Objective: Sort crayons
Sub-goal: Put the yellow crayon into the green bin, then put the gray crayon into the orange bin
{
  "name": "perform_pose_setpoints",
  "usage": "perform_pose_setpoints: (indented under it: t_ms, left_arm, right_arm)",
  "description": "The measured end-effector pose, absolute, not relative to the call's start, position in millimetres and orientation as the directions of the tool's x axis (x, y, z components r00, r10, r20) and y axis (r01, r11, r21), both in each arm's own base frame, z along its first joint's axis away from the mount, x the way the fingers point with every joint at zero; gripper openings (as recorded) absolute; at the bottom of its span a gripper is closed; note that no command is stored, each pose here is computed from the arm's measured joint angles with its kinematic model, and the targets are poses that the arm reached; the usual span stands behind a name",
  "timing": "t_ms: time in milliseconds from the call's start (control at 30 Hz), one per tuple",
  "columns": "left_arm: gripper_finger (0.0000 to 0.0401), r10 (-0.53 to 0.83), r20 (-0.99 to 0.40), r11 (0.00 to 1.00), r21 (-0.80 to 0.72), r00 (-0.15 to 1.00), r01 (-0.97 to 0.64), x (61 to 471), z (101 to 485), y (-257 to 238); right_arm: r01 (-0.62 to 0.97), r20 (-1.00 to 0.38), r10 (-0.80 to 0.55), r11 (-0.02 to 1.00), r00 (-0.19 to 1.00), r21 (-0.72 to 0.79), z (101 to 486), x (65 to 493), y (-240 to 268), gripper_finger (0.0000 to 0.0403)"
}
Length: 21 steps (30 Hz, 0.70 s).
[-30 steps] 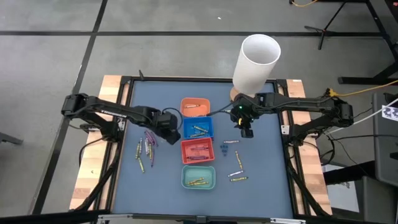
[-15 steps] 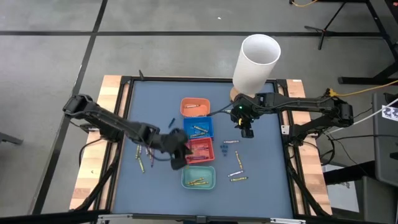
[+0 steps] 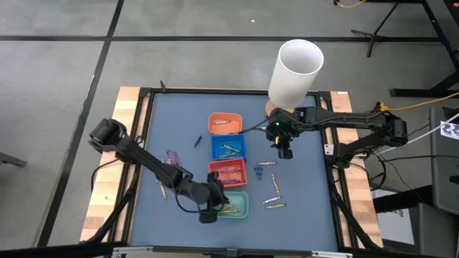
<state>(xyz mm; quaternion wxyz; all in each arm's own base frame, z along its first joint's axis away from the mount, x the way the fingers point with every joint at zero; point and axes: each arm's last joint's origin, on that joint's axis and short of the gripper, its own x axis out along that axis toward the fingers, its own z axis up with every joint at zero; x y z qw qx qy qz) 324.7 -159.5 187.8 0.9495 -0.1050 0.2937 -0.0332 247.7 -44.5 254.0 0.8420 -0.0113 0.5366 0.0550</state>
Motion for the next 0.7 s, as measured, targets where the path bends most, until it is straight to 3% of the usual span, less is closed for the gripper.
perform_pose_setpoints:
  t_ms: [300, 700]
  left_arm:
    - [0.0012, -0.114, -0.586, 0.978, -0.207, 0.802, -0.012, 328, 172, -162]
    - [0.0085, -0.113, -0.585, 0.978, -0.208, 0.803, -0.014, 328, 172, -161]
  right_arm:
    - [-0.065, -0.915, 0.085, 0.996, 0.395, 0.065, 253, 245, -44, 0.0124]
    - [-0.077, -0.894, 0.176, 0.984, 0.412, 0.159, 253, 246, -41, 0.0124]
